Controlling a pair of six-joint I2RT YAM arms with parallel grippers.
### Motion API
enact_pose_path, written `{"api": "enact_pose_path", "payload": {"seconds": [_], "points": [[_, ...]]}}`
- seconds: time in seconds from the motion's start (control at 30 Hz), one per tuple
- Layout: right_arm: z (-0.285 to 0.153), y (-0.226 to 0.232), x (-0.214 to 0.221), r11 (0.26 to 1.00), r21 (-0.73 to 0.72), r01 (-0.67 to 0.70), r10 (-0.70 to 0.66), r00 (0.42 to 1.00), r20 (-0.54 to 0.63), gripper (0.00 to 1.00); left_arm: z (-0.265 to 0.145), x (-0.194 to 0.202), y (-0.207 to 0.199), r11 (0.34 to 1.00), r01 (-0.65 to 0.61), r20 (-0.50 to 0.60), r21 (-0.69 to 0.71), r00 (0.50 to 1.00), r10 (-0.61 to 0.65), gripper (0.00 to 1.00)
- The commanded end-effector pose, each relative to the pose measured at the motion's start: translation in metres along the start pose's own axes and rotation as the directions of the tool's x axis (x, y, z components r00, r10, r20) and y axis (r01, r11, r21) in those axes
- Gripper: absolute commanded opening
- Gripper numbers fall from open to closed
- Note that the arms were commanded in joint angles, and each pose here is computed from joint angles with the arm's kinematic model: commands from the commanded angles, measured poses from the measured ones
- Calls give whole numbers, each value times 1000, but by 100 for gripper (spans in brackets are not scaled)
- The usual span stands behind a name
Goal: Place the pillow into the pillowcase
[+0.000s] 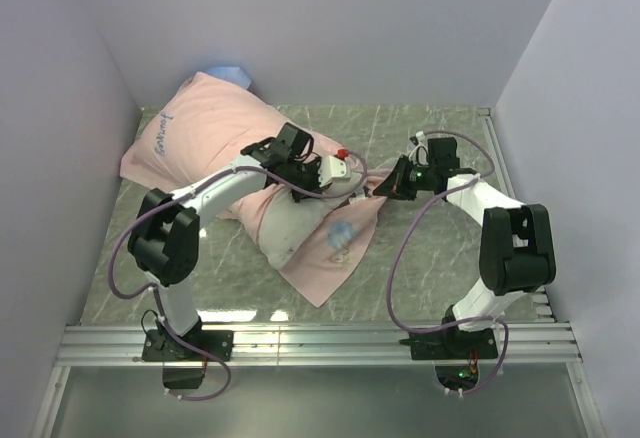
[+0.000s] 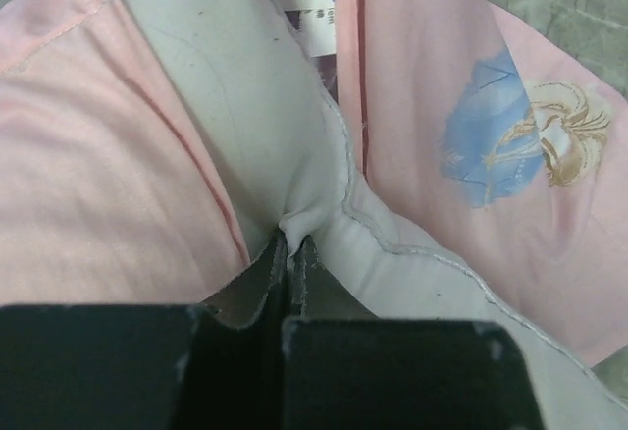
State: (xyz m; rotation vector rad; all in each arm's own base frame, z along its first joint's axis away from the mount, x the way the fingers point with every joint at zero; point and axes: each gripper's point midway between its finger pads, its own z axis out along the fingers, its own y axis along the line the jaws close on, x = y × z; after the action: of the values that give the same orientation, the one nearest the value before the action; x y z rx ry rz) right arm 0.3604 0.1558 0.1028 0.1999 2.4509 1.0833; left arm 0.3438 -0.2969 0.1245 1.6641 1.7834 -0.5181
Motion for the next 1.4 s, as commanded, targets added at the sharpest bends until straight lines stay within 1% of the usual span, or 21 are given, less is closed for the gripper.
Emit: {"api": "enact_pose_path", "payload": {"seconds": [0.0, 0.13, 0.3, 0.43, 0.57, 0.63, 0.67, 0.7, 0.73, 0.8, 0.83, 0.9, 0.93, 1.0, 1.03, 1.07, 1.13, 1.17, 1.23, 1.3, 1.37], "points": [[-37, 29, -47, 994, -50, 100, -89, 979, 185, 0, 9, 94, -56, 974, 148, -341, 173, 936, -82, 0], [-55, 63, -57, 981, -120, 155, -123, 963, 241, 0, 30, 93, -62, 974, 112, -366, 197, 930, -33, 0], [-71, 82, -67, 970, -133, 203, -158, 944, 289, 0, 36, 99, -73, 968, 84, -383, 237, 923, 14, 0], [-76, 98, -61, 960, -193, 202, -145, 951, 273, 0, 37, 106, -81, 965, 76, -395, 251, 918, 30, 0], [-72, 121, -26, 938, -269, 218, -174, 968, 180, 0, 48, 74, -73, 951, 195, -340, 241, 934, -105, 0], [-69, 129, -5, 929, -300, 217, -187, 974, 126, 0, 59, 42, -52, 945, 237, -241, 225, 953, -182, 0], [-69, 127, 2, 934, -299, 198, -175, 979, 102, 0, 58, 27, -44, 927, 309, -204, 215, 942, -267, 0], [-69, 126, 8, 933, -304, 193, -173, 981, 90, 0, 53, -1, -12, 928, 327, -78, 180, 945, -319, 0], [-67, 120, 16, 937, -300, 179, -167, 984, 64, 0, 45, -24, -7, 871, 442, -5, 214, 892, -451, 0], [-63, 108, 30, 947, -280, 157, -160, 987, 11, 0, 24, -49, 26, 827, 527, 146, 196, 818, -556, 0], [-61, 100, 36, 953, -267, 142, -150, 989, -9, 0, 17, -76, 45, 786, 581, 260, 209, 742, -618, 0], [-54, 88, 43, 960, -247, 130, -143, 989, -36, 0, 9, -88, 58, 745, 635, 321, 205, 676, -664, 0], [-50, 84, 43, 962, -237, 133, -147, 988, -41, 0, 5, -102, 65, 718, 656, 366, 231, 626, -689, 0], [-35, 68, 37, 972, -192, 134, -147, 988, -56, 0, 7, -115, 57, 697, 664, 372, 270, 596, -712, 1], [-32, 70, 24, 970, -185, 157, -166, 985, -37, 0, 9, -119, 51, 692, 664, 364, 284, 593, -718, 5], [-28, 68, 17, 970, -176, 166, -174, 984, -31, 0, 12, -118, 42, 688, 666, 331, 286, 605, -724, 22], [-18, 65, -8, 972, -164, 170, -175, 985, -13, 0, 4, -130, 31, 758, 591, 326, 275, 684, -652, 37], [-15, 64, -15, 973, -159, 168, -172, 985, -8, 0, 0, -121, 21, 747, 609, 263, 267, 699, -665, 51], [-13, 66, -32, 972, -177, 154, -156, 988, 5, 0, -28, -128, 25, 817, 537, 284, 210, 767, -576, 67], [-12, 68, -38, 971, -181, 156, -156, 988, 14, 0, -62, -122, 22, 847, 506, 259, 167, 806, -532, 69], [-12, 73, -41, 967, -199, 161, -160, 987, 21, 0, -82, -112, 22, 907, 410, 244, 93, 874, -420, 73]]}}
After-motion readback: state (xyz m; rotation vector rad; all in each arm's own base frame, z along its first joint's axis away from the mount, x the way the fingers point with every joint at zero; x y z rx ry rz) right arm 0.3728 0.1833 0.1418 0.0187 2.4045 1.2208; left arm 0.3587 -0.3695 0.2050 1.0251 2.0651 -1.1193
